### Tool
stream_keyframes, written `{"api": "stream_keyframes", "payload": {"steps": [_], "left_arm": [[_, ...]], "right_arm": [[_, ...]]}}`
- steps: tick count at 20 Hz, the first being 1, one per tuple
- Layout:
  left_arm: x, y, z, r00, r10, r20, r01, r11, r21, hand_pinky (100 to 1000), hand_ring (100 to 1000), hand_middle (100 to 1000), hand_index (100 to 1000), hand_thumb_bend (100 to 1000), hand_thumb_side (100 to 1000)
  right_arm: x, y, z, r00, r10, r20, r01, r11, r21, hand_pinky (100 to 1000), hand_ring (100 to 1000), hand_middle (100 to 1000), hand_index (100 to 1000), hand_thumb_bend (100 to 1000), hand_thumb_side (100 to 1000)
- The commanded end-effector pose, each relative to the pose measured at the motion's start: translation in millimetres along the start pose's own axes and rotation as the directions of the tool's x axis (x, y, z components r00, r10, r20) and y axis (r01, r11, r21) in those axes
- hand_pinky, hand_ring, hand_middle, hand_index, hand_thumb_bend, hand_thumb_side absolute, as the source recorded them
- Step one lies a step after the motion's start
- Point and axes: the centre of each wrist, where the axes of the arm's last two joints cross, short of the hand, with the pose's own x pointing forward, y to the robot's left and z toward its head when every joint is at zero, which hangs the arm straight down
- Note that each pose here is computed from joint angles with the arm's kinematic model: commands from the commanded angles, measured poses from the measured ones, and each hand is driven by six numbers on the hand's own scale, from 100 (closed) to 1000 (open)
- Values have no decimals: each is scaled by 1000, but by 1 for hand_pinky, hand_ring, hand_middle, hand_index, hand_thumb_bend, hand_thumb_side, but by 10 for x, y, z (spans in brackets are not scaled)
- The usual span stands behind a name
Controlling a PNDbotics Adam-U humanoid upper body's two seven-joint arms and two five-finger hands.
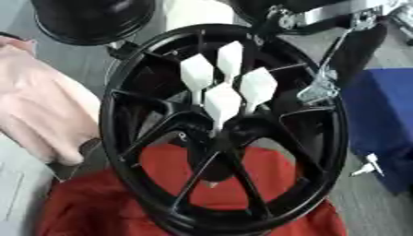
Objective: Pull the pin out of the wheel hub.
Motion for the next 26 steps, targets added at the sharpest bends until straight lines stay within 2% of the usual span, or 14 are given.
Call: {"api": "stream_keyframes", "payload": {"steps": [1, 8, 26], "left_arm": [[79, 27, -57, 999, -19, 31, 19, 1000, -13, 678, 597, 555, 667, 447, 644], [77, 18, -57, 999, -14, 31, 15, 1000, -16, 679, 598, 556, 666, 444, 645], [85, -22, -62, 999, -2, 34, 3, 1000, -30, 680, 599, 557, 663, 437, 650]], "right_arm": [[11, -64, 81, 999, 29, -32, -30, 999, -36, 842, 755, 719, 824, 386, 480], [-6, -12, 126, 999, 7, -50, -12, 996, -91, 843, 762, 745, 827, 383, 462], [-324, 150, 108, 985, -56, -163, 48, 998, -48, 840, 759, 738, 811, 389, 484]]}}
